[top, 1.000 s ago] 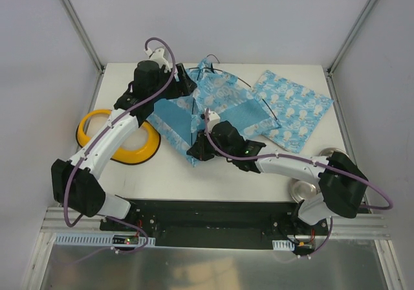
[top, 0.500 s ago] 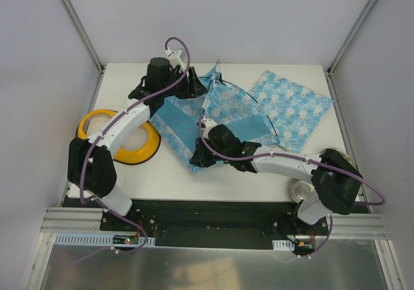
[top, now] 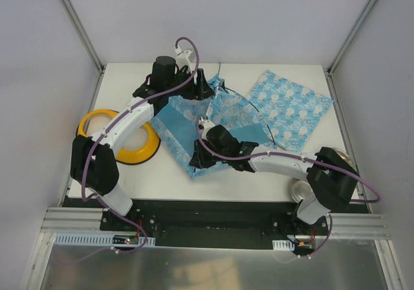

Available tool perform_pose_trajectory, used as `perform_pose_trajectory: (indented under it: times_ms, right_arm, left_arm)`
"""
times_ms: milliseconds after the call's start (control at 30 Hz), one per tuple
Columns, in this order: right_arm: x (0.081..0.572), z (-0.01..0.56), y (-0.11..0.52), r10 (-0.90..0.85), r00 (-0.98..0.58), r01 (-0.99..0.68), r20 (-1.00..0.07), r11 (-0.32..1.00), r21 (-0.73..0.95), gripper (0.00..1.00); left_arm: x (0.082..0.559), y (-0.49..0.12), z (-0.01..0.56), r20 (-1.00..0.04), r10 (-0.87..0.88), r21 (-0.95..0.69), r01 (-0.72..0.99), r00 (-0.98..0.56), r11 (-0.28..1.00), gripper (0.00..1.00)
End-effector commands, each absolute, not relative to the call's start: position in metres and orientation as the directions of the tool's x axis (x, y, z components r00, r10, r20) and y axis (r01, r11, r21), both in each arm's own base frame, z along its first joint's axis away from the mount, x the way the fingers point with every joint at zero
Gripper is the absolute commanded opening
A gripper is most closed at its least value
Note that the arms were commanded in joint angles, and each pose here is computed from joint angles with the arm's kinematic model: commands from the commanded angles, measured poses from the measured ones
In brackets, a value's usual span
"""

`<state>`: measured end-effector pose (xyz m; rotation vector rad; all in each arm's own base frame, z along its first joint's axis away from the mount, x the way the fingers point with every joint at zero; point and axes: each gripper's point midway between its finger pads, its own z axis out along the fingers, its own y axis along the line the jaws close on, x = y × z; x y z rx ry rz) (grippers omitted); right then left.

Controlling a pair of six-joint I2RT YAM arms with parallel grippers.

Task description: Set up the pet tent

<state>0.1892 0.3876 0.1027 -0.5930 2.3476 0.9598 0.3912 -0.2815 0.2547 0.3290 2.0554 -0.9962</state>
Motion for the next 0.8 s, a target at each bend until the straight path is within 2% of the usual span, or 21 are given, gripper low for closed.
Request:
perform_pose_trajectory:
  times_ms: [0,100,200,300,433,600,767]
  right_arm:
    - [0.216,0.135,0.399,-0.124,-0.693,-0.6,-0.71,0.645,0.473,0.27]
    - [0.216,0.137,0.399,-0.118,-0.689,-0.6,-0.715,0.647,0.471,0.3]
    - [0.217,0.136,0.397,-0.112,-0.69,-0.593,-0.715,0.655,0.469,0.37]
    - [0.219,0.14,0.39,-0.09,-0.682,-0.578,-0.726,0.675,0.459,0.51]
    - [0.223,0.149,0.375,-0.049,-0.661,-0.551,-0.749,0.71,0.44,0.64]
    - [0.227,0.161,0.355,0.01,-0.65,-0.494,-0.76,0.755,0.432,0.73]
    - [0.227,0.171,0.334,0.094,-0.664,-0.393,-0.742,0.8,0.453,0.77]
  left_arm:
    - [0.396,-0.291,0.26,-0.792,-0.053,-0.491,0.583,-0.609,0.647,0.64]
    - [0.393,-0.296,0.25,-0.791,0.0,-0.462,0.596,-0.612,0.657,0.63]
    - [0.391,-0.301,0.248,-0.791,0.026,-0.451,0.611,-0.611,0.651,0.66]
    - [0.389,-0.304,0.247,-0.791,0.038,-0.451,0.623,-0.611,0.64,0.71]
    - [0.386,-0.31,0.24,-0.787,0.072,-0.437,0.636,-0.613,0.636,0.72]
    - [0.387,-0.311,0.221,-0.763,0.111,-0.416,0.615,-0.637,0.67,0.72]
    - [0.389,-0.313,0.209,-0.744,0.137,-0.392,0.593,-0.654,0.703,0.7]
